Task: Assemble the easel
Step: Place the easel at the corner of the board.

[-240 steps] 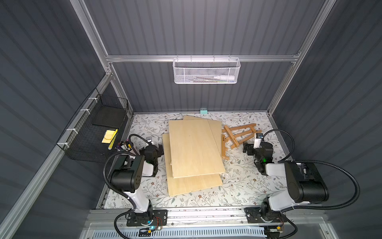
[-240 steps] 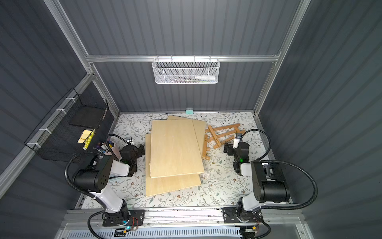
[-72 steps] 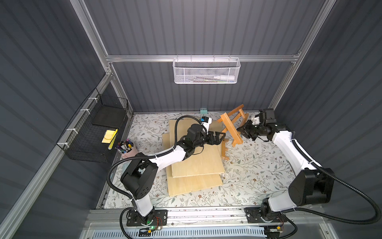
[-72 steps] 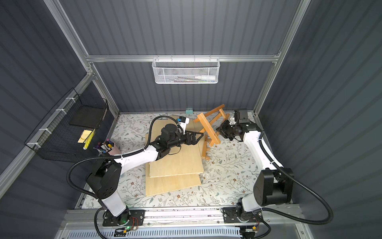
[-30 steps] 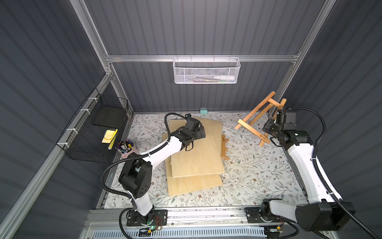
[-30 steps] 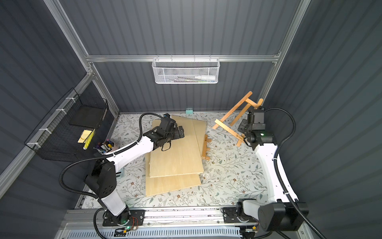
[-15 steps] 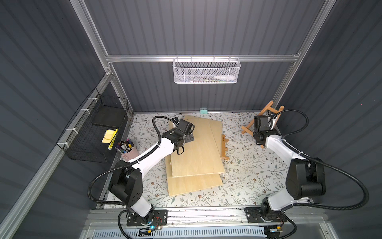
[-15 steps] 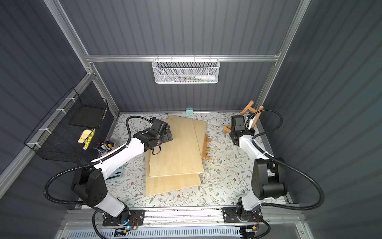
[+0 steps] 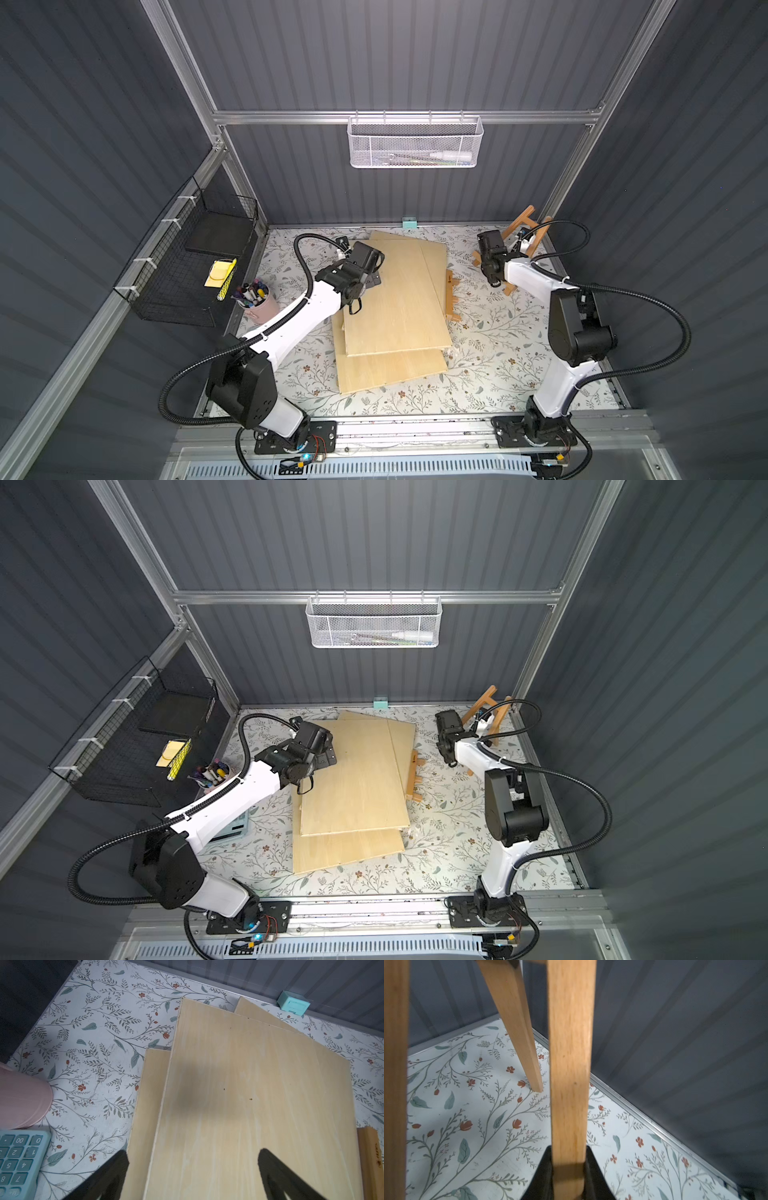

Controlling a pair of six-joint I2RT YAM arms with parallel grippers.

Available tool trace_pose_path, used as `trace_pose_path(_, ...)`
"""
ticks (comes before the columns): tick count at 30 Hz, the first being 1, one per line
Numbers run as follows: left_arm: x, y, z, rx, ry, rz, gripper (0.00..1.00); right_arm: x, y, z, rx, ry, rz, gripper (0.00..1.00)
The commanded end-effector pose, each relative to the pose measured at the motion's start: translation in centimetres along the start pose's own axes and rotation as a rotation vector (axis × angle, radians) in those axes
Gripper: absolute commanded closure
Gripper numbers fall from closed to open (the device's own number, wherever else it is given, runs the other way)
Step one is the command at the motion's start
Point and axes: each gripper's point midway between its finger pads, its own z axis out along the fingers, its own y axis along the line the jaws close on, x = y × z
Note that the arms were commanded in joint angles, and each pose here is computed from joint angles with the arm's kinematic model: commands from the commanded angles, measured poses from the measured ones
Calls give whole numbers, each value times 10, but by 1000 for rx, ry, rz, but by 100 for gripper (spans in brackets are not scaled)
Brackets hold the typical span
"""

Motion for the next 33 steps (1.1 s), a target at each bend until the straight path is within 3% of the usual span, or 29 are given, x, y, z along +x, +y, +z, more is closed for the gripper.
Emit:
trace_pose_path(1, 3, 12, -3, -41, 14, -12, 1, 0, -22, -7, 102, 5, 78, 78)
trace_pose_path(6, 3, 12, -2, -42, 15, -26, 1, 9, -12, -16, 59, 47, 45, 57)
trace_pose_path(10, 3, 14, -3, -47, 16, -32, 1, 28, -11, -20, 17, 148, 40, 41)
trace_pose_path(18, 10, 20, 4, -53, 74, -41, 1, 56, -10, -48, -178, 362, 39, 26)
trace_pose_path(24, 17, 31, 16, -22, 176, -68, 0, 63, -31, -90, -319, 422, -23, 23)
trace_pose_path(27, 19, 33, 28, 27, 227, -93, 1, 66, -20, -119, -483, 431, -85, 23)
trace_pose_path(33, 30, 28, 54, 114, 325, -96, 1, 73, 55, -220, -1122, 459, -240, 22)
